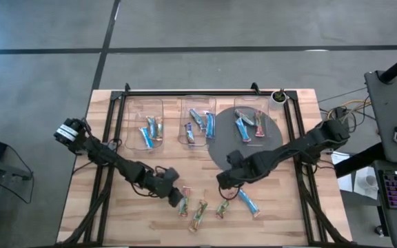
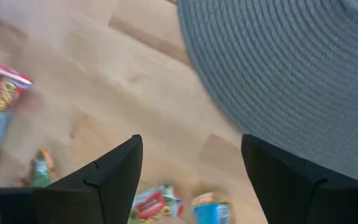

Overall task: Pick and place Granola Bars by type
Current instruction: Put the red granola bar into the right transparent container

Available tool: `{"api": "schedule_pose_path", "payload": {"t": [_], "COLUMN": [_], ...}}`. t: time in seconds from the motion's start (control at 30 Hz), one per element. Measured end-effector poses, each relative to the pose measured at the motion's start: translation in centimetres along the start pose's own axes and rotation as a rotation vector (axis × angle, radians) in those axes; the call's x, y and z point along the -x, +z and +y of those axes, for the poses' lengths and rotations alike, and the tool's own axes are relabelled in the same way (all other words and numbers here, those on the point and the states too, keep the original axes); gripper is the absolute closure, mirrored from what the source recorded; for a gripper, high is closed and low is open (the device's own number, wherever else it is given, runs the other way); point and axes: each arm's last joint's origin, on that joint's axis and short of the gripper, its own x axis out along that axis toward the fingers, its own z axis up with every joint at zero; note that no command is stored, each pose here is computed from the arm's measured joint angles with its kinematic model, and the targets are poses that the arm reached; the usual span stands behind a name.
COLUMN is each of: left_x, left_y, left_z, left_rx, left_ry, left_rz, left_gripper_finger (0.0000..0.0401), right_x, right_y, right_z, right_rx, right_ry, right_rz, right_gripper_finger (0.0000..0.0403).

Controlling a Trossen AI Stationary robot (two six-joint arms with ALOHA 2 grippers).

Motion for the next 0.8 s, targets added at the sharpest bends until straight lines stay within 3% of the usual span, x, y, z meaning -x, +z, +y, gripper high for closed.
{"api": "schedule_pose_path", "payload": {"t": [0.1, 0.3, 0.37, 0.6, 0.8], "left_x": [0.1, 0.4, 0.3, -1.5, -3.6], "left_y": [0.2, -0.7, -1.1, -2.0, -2.8], "left_z": [-1.3, -3.5, -4.5, -7.3, -8.3], "left_rx": [0.082, 0.098, 0.115, 0.175, 0.213], "left_ry": [0.031, 0.324, 0.375, 0.368, 0.430], "left_rz": [-0.024, 0.000, 0.009, 0.007, 0.046], "left_gripper_finger": [0.0288, 0.0288, 0.0288, 0.0288, 0.0288], "right_x": [-0.1, -0.1, -0.2, -0.8, -1.3], "right_y": [0.8, 2.0, 2.0, 1.8, 1.5], "right_z": [-0.5, -1.7, -1.9, -2.6, -3.1], "right_rx": [0.074, 0.225, 0.282, 0.373, 0.418], "right_ry": [-0.008, -0.018, -0.021, -0.033, -0.035], "right_rz": [0.001, 0.012, 0.014, 0.019, 0.029], "right_gripper_finger": [0.0142, 0.0142, 0.0143, 0.0145, 0.0147]}}
